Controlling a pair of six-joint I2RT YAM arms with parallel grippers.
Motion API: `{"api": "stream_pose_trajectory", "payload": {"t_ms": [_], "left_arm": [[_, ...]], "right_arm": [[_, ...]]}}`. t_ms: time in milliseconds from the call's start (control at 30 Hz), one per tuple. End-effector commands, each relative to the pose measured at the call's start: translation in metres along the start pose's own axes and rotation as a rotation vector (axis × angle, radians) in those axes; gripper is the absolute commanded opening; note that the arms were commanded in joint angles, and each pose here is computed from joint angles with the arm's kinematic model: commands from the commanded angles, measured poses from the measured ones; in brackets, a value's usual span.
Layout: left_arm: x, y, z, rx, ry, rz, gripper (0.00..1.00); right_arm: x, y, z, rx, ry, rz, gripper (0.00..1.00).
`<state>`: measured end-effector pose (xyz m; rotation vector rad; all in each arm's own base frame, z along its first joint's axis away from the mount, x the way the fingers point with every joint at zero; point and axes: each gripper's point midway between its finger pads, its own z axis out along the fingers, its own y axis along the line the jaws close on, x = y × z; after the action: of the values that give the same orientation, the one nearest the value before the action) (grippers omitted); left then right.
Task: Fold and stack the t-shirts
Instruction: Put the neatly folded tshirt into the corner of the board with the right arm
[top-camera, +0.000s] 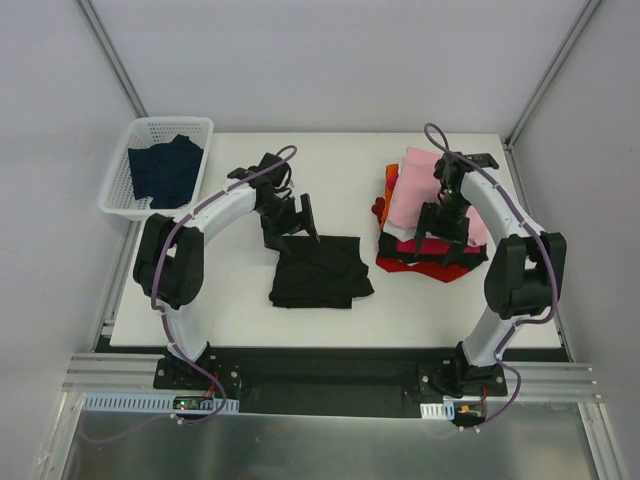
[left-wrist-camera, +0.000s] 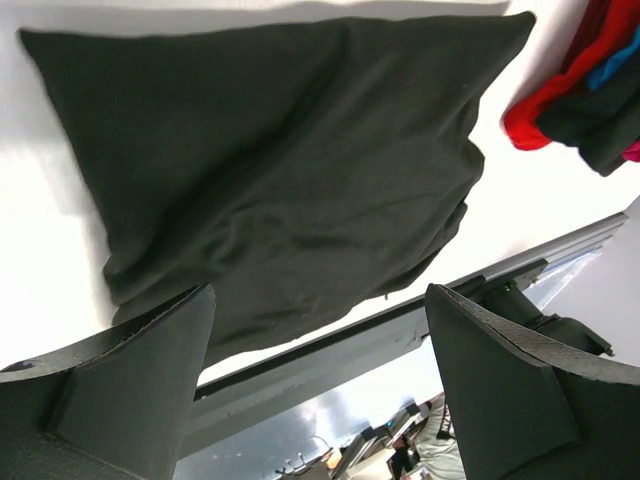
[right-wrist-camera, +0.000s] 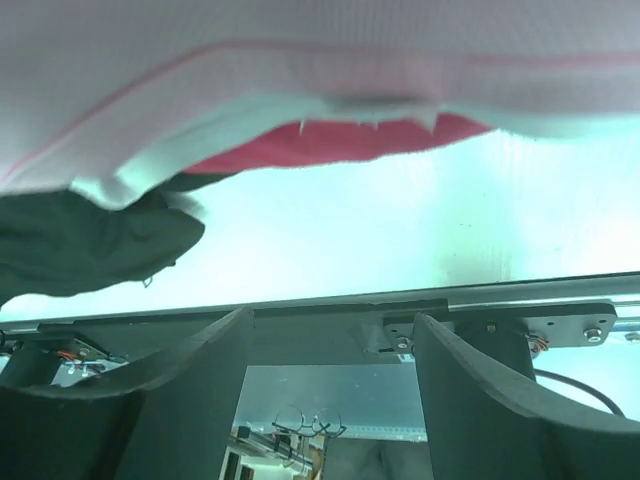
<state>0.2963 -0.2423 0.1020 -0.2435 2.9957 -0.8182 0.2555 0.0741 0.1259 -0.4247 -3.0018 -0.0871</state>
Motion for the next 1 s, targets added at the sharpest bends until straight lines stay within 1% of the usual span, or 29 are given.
{"api": "stream_pose_trajectory", "payload": {"t_ms": [0,67,100,133,200,233,267,367,400,433,500,533,600,633,667,733,767,867,900,967], "left_arm": [[-0.005,-0.019,-0.001,0.043,-0.006,0.019,0.87],[-0.006,-0.021,0.000,0.048,-0.006,0.021,0.87],[-0.006,-0.022,0.001,0.049,-0.003,0.022,0.87],[-0.007,-0.023,0.000,0.050,-0.005,0.023,0.87],[-0.008,-0.025,0.001,0.055,-0.008,0.027,0.86],[-0.009,-0.026,0.000,0.061,-0.008,0.030,0.86],[-0.009,-0.026,0.000,0.060,-0.007,0.029,0.85],[-0.008,-0.030,-0.003,0.073,-0.010,0.037,0.80],[-0.008,-0.032,-0.005,0.079,-0.012,0.040,0.70],[-0.006,-0.034,-0.007,0.090,-0.009,0.041,0.65],[-0.006,-0.041,-0.015,0.108,-0.020,0.040,0.51],[-0.004,-0.044,-0.016,0.115,-0.018,0.045,0.39],[-0.006,-0.057,-0.023,0.146,-0.027,0.054,0.29],[-0.006,-0.062,-0.023,0.155,-0.026,0.061,0.21],[-0.007,-0.066,-0.023,0.165,-0.020,0.056,0.17],[-0.011,-0.078,-0.028,0.190,-0.029,0.063,0.16],[-0.011,-0.080,-0.027,0.196,-0.022,0.060,0.18],[-0.015,-0.090,-0.030,0.217,-0.027,0.073,0.21],[-0.014,-0.092,-0.031,0.225,-0.022,0.074,0.22],[-0.011,-0.090,-0.030,0.223,-0.016,0.080,0.22]], "right_arm": [[0.041,-0.010,-0.043,-0.010,0.038,-0.008,0.68],[0.044,-0.010,-0.056,-0.024,0.023,-0.001,0.66],[0.044,-0.011,-0.062,-0.031,0.002,0.005,0.63],[0.041,-0.013,-0.072,-0.035,-0.031,0.011,0.46],[0.029,-0.032,-0.081,0.011,-0.077,0.066,0.19],[0.022,-0.041,-0.083,0.027,-0.099,0.090,0.01],[0.011,-0.053,-0.088,0.024,-0.122,0.145,0.01],[-0.021,-0.095,-0.091,0.105,-0.188,0.261,0.01],[-0.032,-0.106,-0.092,0.132,-0.223,0.292,0.01],[-0.041,-0.122,-0.092,0.147,-0.233,0.353,0.01],[-0.058,-0.138,-0.092,0.161,-0.280,0.421,0.01],[-0.063,-0.150,-0.086,0.170,-0.273,0.473,0.01],[-0.077,-0.160,-0.080,0.172,-0.287,0.513,0.01],[-0.082,-0.165,-0.075,0.171,-0.283,0.533,0.01],[-0.090,-0.166,-0.062,0.171,-0.249,0.537,0.01],[-0.108,-0.166,-0.055,0.149,-0.246,0.530,0.01],[-0.118,-0.163,-0.037,0.132,-0.192,0.511,0.01],[-0.154,-0.152,-0.029,0.045,-0.231,0.484,0.01],[-0.164,-0.149,-0.018,0.023,-0.214,0.478,0.01],[-0.181,-0.138,-0.016,-0.049,-0.228,0.473,0.01]]}}
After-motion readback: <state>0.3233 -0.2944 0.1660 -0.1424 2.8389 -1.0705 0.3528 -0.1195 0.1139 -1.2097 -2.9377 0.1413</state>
